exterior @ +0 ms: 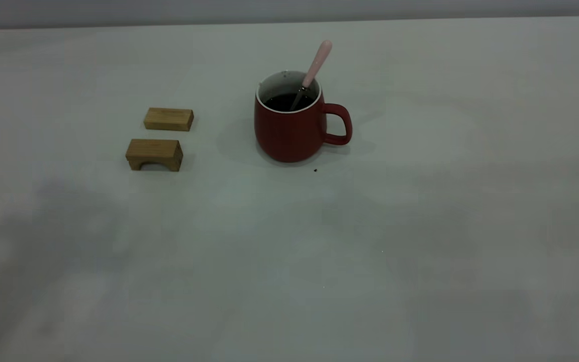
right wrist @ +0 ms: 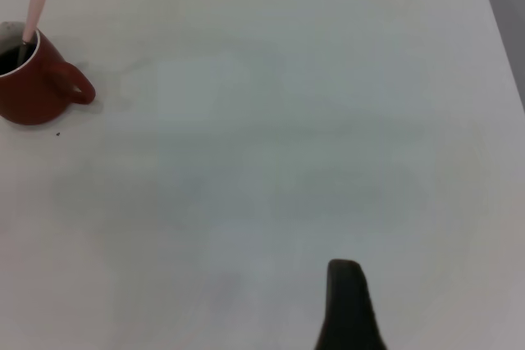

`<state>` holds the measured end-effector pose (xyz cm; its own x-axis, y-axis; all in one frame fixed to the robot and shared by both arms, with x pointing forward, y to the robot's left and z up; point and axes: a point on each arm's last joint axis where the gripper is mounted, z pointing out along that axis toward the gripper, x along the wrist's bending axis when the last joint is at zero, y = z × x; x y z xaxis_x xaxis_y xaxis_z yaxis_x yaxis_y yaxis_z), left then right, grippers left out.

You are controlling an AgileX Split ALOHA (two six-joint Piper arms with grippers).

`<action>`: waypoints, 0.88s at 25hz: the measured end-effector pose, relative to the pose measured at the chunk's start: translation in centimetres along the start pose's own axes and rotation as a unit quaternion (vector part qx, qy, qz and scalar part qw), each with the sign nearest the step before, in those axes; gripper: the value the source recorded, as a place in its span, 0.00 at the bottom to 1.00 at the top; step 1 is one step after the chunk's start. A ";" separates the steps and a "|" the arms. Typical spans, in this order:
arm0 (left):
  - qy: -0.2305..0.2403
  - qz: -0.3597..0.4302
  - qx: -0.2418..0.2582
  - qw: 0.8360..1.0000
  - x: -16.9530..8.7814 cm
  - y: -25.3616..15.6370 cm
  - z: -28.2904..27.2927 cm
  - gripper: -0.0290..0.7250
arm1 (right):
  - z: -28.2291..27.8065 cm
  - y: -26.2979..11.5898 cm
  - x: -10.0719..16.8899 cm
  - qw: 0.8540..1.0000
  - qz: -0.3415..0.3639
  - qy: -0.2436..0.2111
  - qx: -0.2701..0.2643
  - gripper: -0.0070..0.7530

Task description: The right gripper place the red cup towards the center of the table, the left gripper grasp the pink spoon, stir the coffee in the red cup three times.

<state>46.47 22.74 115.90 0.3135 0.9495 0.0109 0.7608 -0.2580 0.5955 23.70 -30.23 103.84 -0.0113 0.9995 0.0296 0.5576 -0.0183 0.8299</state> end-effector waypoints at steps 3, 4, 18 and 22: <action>0.023 0.007 0.011 1.000 0.4 -5.7 -1.3 0.80 | 0.0 0.0 0.0 1.000 0.000 0.000 0.000 0.78; 0.025 0.007 0.007 1.000 0.4 -7.5 -2.0 0.80 | 0.0 0.0 0.0 1.000 0.000 0.000 0.000 0.78; 0.078 -0.094 -0.005 0.992 0.7 -25.0 -3.0 0.80 | 0.0 0.0 0.0 1.000 0.000 0.000 0.000 0.78; 0.111 -0.118 -0.057 0.985 0.4 -26.2 -4.0 0.80 | 0.0 0.0 0.0 1.000 0.000 0.000 0.000 0.78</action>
<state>24.38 30.62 103.47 -0.0064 0.9996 0.0288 0.7243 -0.0152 0.6894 23.70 -30.23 103.84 -0.0113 0.9995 0.0296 0.5576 -0.0183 0.8299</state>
